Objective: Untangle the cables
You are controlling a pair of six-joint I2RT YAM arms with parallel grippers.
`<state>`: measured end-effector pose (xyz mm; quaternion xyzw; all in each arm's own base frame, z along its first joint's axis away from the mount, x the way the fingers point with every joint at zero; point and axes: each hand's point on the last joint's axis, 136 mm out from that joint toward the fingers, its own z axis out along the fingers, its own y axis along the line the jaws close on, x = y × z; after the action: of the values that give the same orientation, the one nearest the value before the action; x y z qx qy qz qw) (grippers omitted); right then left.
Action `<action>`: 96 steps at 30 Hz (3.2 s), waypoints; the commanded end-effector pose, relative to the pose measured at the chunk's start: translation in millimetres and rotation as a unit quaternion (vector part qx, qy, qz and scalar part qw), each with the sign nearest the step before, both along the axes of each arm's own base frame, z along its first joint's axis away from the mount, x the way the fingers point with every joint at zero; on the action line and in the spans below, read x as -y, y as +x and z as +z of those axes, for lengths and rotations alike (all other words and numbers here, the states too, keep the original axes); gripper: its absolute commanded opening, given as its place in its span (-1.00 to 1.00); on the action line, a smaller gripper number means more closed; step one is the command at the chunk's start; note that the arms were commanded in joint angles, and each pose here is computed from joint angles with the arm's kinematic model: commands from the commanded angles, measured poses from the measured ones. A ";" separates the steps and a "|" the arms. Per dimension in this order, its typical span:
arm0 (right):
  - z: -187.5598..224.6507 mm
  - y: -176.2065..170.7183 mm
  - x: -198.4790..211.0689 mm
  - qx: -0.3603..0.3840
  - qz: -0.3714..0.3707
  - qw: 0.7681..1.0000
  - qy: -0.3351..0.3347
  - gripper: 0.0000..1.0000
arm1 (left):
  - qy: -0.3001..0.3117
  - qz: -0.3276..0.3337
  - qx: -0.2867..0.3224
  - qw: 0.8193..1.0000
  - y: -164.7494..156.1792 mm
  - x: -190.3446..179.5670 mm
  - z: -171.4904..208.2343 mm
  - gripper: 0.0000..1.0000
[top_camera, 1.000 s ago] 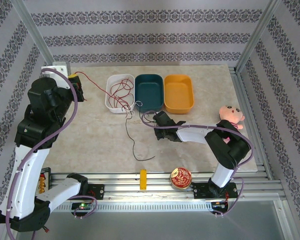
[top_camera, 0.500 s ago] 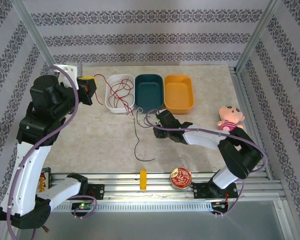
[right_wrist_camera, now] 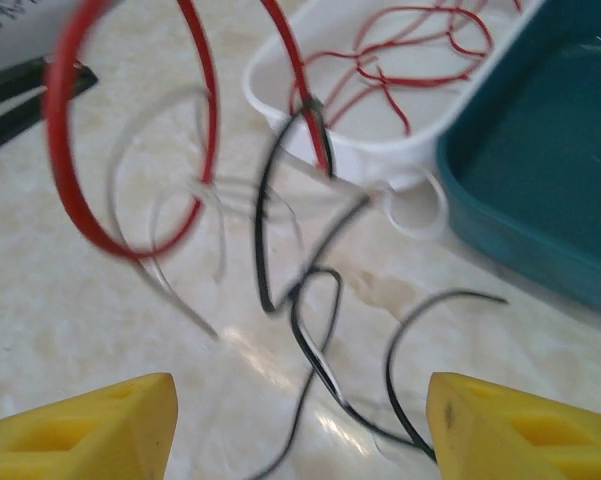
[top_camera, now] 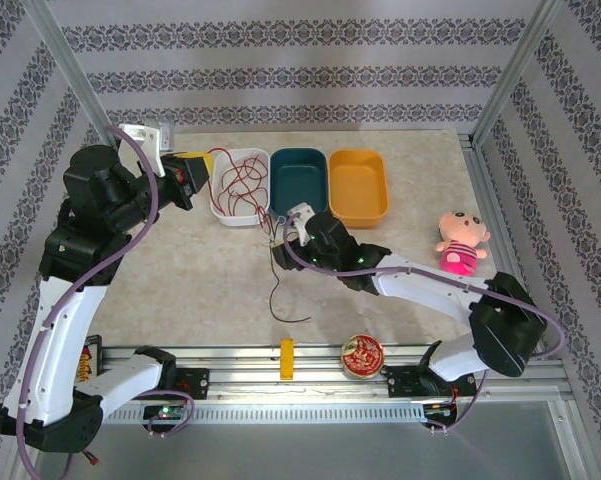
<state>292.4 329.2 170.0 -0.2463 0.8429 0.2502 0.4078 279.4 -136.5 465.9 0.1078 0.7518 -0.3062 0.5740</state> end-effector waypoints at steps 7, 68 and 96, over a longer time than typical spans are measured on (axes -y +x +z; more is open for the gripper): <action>8.0 23.7 -40.0 0.025 0.022 0.999 0.027 -0.01 | -0.010 0.004 0.030 0.999 -8.5 -5.0 17.3 -1.00; -105.6 14.2 103.0 -0.101 -0.158 0.979 -0.079 -1.00 | 0.059 0.165 0.100 0.979 5.6 -60.0 56.6 -1.00; -89.0 -1.3 108.2 -0.102 -0.176 0.978 -0.054 -1.00 | 0.140 0.189 -0.047 0.971 214.4 -41.1 -104.1 -1.00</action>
<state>293.0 223.0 76.6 -0.0982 0.9234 0.1544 0.3375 485.1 -98.6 358.0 0.0376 0.8312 -0.0848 0.5481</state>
